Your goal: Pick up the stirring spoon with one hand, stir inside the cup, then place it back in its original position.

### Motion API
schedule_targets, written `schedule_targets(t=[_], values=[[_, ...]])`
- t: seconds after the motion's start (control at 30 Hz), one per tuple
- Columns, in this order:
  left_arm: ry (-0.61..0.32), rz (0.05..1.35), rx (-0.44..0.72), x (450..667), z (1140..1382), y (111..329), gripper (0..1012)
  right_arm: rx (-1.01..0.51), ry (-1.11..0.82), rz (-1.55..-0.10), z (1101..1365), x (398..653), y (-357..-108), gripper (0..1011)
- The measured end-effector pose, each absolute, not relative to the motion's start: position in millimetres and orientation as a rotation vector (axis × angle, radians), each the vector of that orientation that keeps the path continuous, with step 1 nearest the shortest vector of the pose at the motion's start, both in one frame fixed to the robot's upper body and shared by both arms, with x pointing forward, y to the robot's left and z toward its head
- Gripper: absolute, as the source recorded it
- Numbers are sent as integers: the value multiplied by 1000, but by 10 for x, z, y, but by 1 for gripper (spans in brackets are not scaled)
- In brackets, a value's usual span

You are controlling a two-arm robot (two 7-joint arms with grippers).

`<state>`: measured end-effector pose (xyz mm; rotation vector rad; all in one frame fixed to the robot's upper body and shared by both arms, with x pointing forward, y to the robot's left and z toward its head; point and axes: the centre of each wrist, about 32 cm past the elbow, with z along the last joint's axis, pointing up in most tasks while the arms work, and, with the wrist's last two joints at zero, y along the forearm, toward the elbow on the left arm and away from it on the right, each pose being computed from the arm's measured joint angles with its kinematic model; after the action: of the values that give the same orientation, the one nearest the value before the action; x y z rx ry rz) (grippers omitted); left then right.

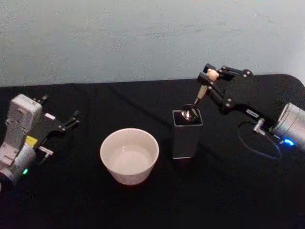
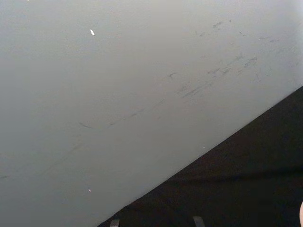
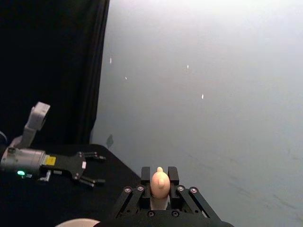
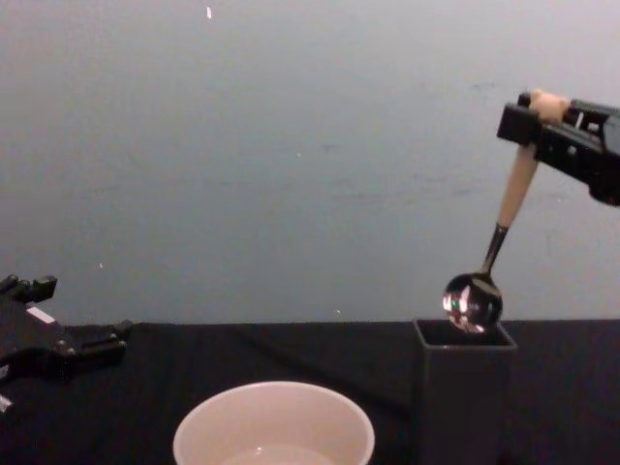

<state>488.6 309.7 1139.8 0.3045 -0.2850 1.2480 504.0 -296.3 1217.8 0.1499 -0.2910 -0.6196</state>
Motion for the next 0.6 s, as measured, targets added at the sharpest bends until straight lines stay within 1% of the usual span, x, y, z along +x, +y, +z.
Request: schedule_targets(t=[0.6], values=[[-285, 1248, 305, 4886, 11398, 3097, 1001, 80, -212, -651, 11901, 5128, -2896, 213]])
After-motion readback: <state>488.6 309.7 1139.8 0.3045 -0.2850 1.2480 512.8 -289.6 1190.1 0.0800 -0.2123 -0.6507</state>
